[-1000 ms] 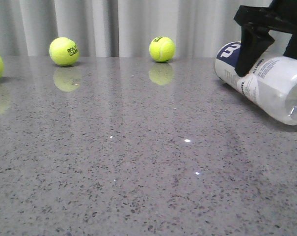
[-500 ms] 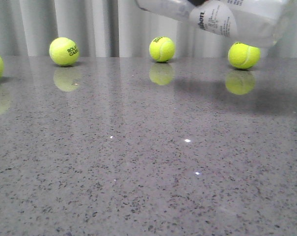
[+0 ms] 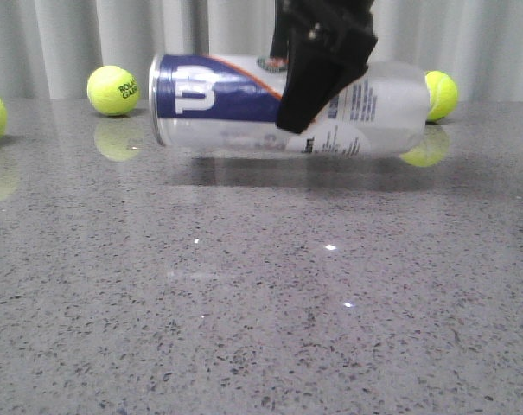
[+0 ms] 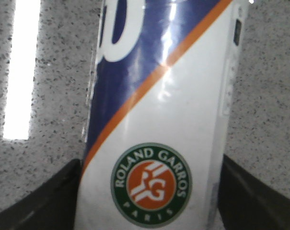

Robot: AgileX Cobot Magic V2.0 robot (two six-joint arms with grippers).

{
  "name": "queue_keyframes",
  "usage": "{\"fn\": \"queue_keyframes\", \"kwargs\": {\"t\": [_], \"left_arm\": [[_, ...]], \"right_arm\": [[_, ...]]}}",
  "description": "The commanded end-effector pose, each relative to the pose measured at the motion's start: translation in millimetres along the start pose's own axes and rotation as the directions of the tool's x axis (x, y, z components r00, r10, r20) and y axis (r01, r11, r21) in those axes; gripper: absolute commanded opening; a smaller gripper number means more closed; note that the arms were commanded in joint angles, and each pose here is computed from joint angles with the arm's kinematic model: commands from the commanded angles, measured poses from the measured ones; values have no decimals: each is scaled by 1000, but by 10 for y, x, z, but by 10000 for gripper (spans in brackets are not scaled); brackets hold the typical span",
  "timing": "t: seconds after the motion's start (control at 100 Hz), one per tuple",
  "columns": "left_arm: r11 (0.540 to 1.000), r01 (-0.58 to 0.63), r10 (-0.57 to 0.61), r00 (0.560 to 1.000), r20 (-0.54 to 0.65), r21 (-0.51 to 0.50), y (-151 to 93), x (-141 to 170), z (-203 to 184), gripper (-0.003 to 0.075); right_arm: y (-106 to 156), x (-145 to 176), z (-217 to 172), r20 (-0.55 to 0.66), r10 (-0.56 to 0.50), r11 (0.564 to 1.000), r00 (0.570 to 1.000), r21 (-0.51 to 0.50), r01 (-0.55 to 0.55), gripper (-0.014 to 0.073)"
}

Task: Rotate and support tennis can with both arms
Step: 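Lift the can with the right gripper and carry it toward the table center, then lower the can onto the table on its side and open the right gripper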

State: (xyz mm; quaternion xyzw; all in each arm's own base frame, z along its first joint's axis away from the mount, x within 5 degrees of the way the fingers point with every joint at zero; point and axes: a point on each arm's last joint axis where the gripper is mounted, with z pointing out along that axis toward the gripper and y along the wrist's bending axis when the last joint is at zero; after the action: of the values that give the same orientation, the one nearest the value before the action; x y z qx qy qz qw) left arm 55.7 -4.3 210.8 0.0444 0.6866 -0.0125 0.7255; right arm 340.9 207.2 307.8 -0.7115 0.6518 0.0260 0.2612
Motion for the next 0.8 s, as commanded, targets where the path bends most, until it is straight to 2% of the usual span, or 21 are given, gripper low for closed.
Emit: {"fn": "queue_keyframes", "kwargs": {"t": [0.0, 0.2, 0.54, 0.65, 0.79], "left_arm": [[1000, 11, -11, 997, 72, 5, -12, 67, -18, -21], [1000, 11, -11, 997, 72, 5, -12, 67, -18, -21], [1000, 11, -11, 997, 72, 5, -12, 67, -18, -21], [1000, 11, -11, 997, 72, 5, -12, 67, -18, -21], [1000, 11, -11, 997, 72, 5, -12, 67, -18, -21]], "right_arm": [[-80, -99, -212, 59, -21, 995, 998, 96, 15, 98], [-91, -62, -35, 41, -10, 998, 999, 56, 8, 98], [-60, -49, -16, 29, -8, 1000, 1000, 17, 8, 107], [-40, -45, -15, 24, -7, 1000, 1000, -5, 7, 204], [-34, -46, -16, 25, -1, 1000, 1000, -11, 2, 455]]}}
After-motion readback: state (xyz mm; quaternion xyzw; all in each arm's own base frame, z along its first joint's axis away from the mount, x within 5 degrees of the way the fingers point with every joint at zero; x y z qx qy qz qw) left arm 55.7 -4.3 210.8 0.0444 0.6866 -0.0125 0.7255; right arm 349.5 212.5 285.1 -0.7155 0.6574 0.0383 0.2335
